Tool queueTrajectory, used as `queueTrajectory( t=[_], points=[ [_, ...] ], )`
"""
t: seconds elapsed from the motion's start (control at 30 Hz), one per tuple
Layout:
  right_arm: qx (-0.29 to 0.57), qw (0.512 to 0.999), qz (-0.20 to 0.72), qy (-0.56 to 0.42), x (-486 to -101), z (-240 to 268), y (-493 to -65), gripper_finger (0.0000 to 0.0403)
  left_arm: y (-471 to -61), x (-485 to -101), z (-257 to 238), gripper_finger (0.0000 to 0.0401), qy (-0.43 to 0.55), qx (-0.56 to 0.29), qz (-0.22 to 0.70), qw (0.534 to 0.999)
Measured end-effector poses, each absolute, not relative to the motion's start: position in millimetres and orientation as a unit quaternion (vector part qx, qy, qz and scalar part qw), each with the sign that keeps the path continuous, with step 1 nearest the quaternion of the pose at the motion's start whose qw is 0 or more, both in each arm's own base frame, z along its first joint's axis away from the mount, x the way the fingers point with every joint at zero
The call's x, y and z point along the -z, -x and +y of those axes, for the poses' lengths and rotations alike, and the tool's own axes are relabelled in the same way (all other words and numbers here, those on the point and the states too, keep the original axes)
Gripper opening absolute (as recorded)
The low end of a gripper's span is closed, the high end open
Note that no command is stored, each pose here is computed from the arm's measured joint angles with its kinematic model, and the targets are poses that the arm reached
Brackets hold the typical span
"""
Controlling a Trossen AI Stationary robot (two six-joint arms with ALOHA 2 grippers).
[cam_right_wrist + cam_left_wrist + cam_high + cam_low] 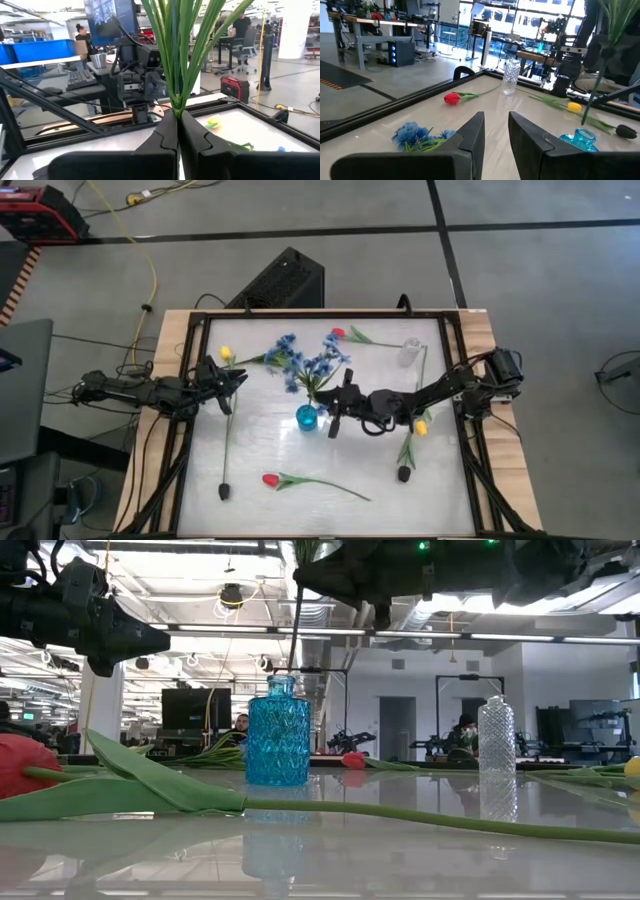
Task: Sort flowers into vase by color
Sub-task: Put the bottom blue flowers into the blue vase
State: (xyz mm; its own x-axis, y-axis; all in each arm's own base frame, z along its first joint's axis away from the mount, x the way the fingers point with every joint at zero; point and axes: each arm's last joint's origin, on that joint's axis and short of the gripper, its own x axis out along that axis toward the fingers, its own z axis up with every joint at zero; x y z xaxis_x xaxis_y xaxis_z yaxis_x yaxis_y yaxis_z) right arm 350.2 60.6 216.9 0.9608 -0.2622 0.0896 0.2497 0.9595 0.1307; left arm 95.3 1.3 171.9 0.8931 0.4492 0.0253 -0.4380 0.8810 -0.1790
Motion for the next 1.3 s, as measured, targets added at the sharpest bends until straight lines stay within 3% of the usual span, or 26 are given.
queueTrajectory(
  t=[1.03, 1.3],
  points=[
    [0.121, 0.989, -0.039, -0.077, -214, 66, -350, 0.0025, -95, -172, 1, 0.0075, 0.085, -0.229, -0.033, 0.969],
    [0.123, 0.990, -0.018, -0.070, -187, 70, -369, 0.0025, -95, -172, 1, 0.0075, 0.084, -0.229, -0.033, 0.969]
  ],
)
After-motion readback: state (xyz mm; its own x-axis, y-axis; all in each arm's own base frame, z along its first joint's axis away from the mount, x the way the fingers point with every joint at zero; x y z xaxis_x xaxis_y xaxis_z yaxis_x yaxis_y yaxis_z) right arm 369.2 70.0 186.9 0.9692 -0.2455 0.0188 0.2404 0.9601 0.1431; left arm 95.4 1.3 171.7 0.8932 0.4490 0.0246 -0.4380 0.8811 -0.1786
